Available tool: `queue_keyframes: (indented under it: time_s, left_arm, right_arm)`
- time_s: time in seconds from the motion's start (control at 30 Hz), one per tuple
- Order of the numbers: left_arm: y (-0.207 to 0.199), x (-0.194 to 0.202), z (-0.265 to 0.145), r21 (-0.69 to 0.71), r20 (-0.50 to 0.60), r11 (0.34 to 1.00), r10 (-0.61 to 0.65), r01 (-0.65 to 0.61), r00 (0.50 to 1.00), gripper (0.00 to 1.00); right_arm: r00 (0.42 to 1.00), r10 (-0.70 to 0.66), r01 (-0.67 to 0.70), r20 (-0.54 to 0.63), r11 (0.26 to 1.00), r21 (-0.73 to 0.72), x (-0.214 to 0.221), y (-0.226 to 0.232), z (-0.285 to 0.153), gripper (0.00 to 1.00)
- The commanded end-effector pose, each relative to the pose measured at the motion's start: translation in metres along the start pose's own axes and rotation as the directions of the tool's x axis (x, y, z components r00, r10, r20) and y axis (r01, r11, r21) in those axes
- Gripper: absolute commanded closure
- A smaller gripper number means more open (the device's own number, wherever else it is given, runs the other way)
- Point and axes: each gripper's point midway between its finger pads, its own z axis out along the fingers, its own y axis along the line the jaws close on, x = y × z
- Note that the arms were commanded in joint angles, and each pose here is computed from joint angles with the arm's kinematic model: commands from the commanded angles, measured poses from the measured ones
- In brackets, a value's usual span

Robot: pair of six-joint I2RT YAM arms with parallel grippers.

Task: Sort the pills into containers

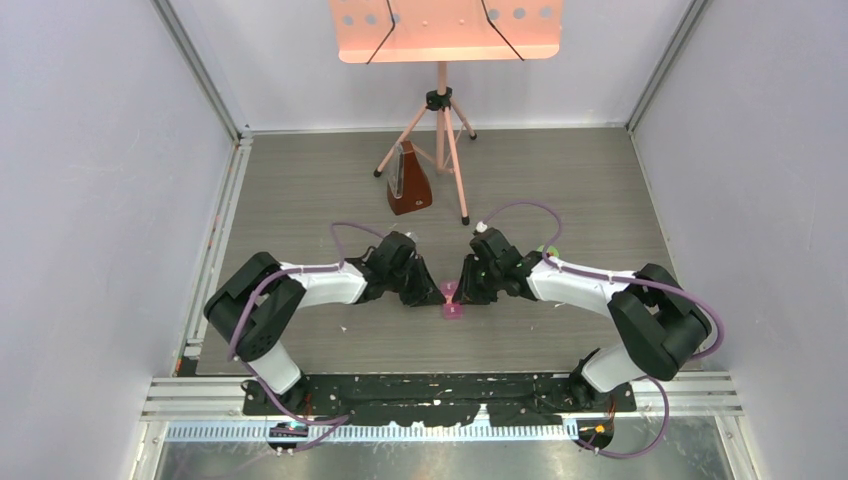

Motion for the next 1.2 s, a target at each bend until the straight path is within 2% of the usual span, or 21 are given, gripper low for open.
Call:
queue_keyframes:
  time_s: [0.0,0.3,0.67,0.93,1.17]
  left_arm:
    - [0.078,0.024,0.011,-0.267,-0.038,0.958,-0.118,0.103,0.992,1.00]
    - [0.076,0.027,0.018,-0.219,-0.052,0.961,-0.182,0.167,0.982,1.00]
    - [0.115,0.021,0.008,-0.383,-0.012,0.922,-0.064,0.054,0.998,1.00]
    - [0.137,0.032,0.011,-0.476,-0.011,0.877,-0.073,0.059,0.997,1.00]
    - [0.156,0.047,0.015,-0.539,-0.024,0.833,-0.164,0.125,0.986,1.00]
  right_arm:
    - [0.999,0.027,-0.020,-0.036,0.987,0.161,0.018,-0.045,0.016,0.79]
    - [0.999,0.027,-0.020,-0.044,0.986,0.165,0.020,-0.049,0.018,0.85]
    - [0.999,0.009,0.000,-0.050,0.984,0.178,0.023,-0.055,0.022,0.88]
    - [0.999,-0.014,0.022,-0.042,0.978,0.207,0.021,-0.061,0.019,0.88]
    - [0.999,-0.037,0.041,-0.021,0.965,0.258,0.017,-0.072,0.018,0.88]
